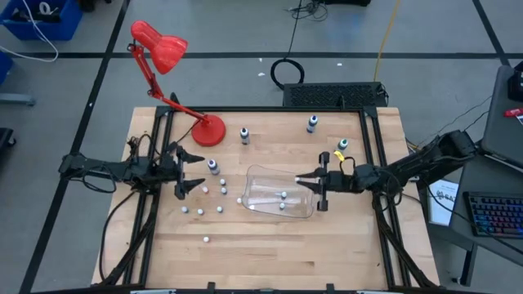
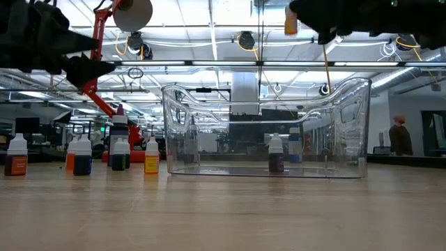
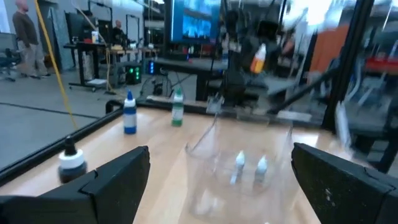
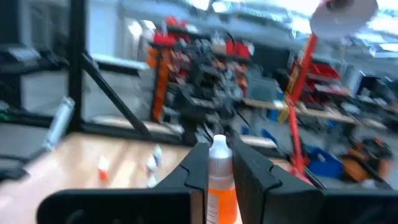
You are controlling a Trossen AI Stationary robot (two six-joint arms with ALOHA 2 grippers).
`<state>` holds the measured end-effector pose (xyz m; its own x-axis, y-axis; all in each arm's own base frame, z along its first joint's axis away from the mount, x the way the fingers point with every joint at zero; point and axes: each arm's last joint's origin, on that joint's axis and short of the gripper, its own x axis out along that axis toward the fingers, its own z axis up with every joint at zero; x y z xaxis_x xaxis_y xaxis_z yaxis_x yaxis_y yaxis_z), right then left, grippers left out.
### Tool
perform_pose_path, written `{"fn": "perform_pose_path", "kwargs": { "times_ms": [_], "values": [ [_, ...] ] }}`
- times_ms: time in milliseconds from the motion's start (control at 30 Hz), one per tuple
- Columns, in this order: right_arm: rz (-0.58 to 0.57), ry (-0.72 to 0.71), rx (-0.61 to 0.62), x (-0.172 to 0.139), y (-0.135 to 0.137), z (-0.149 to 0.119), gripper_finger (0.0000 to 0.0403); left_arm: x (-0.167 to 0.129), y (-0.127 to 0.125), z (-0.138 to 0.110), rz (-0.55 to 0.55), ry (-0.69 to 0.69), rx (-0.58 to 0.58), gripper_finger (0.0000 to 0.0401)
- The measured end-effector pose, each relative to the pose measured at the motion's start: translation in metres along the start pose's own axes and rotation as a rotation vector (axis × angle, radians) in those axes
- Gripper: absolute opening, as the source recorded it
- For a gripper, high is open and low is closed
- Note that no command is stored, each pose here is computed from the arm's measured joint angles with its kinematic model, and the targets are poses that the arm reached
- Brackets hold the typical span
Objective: Pick & Place food coloring
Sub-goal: Put the small orange food coloring bottle into the transparent bin
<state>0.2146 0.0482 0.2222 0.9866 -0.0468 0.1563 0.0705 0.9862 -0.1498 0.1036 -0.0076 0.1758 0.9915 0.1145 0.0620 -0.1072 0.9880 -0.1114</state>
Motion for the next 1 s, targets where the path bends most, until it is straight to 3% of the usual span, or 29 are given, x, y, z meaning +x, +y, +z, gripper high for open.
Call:
{"fn": "perform_pose_path", "kwargs": {
  "times_ms": [400,667,867,1000],
  "values": [
    [0.076,-0.139,0.009,0.017,-0.010,-0.023,0.0036,0.000,0.003,0.007,0.100,-0.082,-0.131,0.0388],
    [0.092,-0.111,-0.003,0.035,-0.008,-0.036,0.0036,0.000,0.005,0.005,0.189,-0.083,-0.200,0.0388],
    [0.163,-0.144,-0.007,0.039,-0.006,-0.031,0.0036,0.001,0.009,-0.007,0.325,0.002,-0.251,0.0388],
    [0.163,-0.147,-0.008,0.040,-0.006,-0.031,0.0036,0.005,0.007,-0.012,0.281,0.065,-0.272,0.0388]
  ]
}}
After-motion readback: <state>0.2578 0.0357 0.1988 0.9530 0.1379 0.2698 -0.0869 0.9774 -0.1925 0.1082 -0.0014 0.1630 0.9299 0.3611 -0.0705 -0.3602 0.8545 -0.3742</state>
